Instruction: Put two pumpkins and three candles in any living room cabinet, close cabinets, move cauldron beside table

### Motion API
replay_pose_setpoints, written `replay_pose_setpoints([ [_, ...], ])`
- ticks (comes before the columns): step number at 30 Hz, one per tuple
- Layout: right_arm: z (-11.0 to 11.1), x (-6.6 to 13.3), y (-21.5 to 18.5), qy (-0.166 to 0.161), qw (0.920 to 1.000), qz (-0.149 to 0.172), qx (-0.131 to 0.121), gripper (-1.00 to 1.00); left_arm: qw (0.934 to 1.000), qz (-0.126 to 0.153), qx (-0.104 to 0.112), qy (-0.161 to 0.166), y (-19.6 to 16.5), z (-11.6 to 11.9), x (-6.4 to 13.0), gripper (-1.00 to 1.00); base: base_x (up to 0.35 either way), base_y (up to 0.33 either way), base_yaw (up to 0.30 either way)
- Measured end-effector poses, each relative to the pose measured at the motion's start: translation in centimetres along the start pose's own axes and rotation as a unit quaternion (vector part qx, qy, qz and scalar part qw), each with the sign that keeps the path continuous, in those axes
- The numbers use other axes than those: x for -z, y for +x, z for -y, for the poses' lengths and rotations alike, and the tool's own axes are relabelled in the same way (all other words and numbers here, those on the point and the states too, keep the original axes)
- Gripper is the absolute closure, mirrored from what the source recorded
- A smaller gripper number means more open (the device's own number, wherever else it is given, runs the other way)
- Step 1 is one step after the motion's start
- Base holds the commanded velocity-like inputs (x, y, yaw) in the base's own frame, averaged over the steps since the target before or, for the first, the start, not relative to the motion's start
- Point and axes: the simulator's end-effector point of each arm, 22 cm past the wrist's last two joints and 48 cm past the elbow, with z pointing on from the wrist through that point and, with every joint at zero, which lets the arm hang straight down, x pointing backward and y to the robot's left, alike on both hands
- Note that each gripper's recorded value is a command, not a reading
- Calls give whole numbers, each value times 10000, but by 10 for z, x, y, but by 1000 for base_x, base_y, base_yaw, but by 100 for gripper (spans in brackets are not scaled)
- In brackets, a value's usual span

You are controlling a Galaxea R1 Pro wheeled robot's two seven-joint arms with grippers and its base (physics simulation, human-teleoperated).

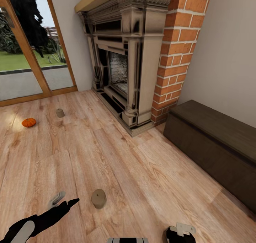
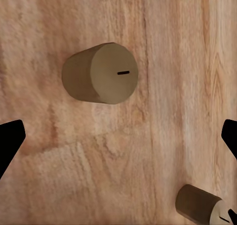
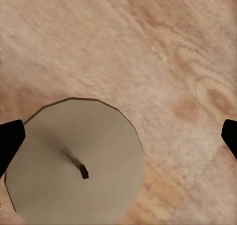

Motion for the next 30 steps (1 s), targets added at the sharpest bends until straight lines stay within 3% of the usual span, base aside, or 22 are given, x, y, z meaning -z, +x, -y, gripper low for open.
replay_pose_setpoints([
  [24, -6, 1, 13, -143, 9992, -284, 232, -100, 10000, -4, -7, 1, 0, 0, 0, -100, 0, 0, 0],
  [30, -15, 1, 16, -339, 9985, -331, 267, -100, 10000, -6, -6, 4, 1, 0, 0, -100, 0, 0, 0],
])
